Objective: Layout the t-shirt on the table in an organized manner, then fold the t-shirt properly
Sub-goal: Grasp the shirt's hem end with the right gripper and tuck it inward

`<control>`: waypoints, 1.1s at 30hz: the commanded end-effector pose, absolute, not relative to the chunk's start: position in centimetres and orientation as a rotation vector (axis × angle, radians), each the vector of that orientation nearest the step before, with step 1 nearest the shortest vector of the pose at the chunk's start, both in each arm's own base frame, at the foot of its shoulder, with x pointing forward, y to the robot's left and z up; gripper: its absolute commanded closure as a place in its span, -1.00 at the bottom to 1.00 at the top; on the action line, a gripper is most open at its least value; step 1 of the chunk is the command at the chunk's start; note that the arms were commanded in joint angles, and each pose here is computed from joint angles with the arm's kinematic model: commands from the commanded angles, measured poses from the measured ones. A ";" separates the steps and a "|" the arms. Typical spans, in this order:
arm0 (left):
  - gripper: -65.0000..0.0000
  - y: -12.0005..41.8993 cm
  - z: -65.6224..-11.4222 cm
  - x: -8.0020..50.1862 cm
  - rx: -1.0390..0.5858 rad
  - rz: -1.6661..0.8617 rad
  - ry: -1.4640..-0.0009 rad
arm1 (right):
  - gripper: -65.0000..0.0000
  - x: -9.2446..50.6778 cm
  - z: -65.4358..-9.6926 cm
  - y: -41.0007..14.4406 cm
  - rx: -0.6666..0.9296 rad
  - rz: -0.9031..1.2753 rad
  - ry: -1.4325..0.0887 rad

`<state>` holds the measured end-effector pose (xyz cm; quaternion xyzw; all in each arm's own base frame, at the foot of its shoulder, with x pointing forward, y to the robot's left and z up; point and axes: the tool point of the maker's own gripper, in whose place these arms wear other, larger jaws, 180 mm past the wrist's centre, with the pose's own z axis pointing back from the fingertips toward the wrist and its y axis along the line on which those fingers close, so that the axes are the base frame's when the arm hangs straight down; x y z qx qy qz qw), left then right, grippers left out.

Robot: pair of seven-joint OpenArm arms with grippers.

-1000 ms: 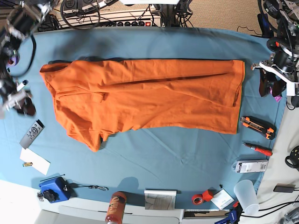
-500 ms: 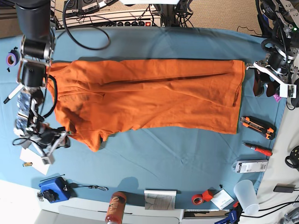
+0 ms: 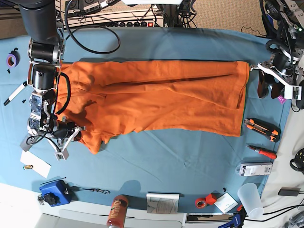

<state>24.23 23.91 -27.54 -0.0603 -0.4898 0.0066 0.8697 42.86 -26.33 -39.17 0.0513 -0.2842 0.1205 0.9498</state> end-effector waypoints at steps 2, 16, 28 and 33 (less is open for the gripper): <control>0.16 24.0 -26.3 24.7 -0.121 0.002 -1.073 | 1.00 42.9 -37.7 -27.5 0.045 0.261 -0.554; 0.16 23.9 -26.4 24.6 -0.123 0.003 -1.072 | 1.00 38.2 -30.5 -24.3 -0.169 0.500 -0.761; 0.16 23.9 -26.4 24.6 -0.123 0.003 -1.073 | 0.26 32.8 -35.9 -23.8 -0.109 0.556 -0.570; 0.16 23.9 -26.4 24.6 -0.123 0.003 -1.072 | 0.21 32.7 -35.6 -23.0 -0.043 0.534 -0.549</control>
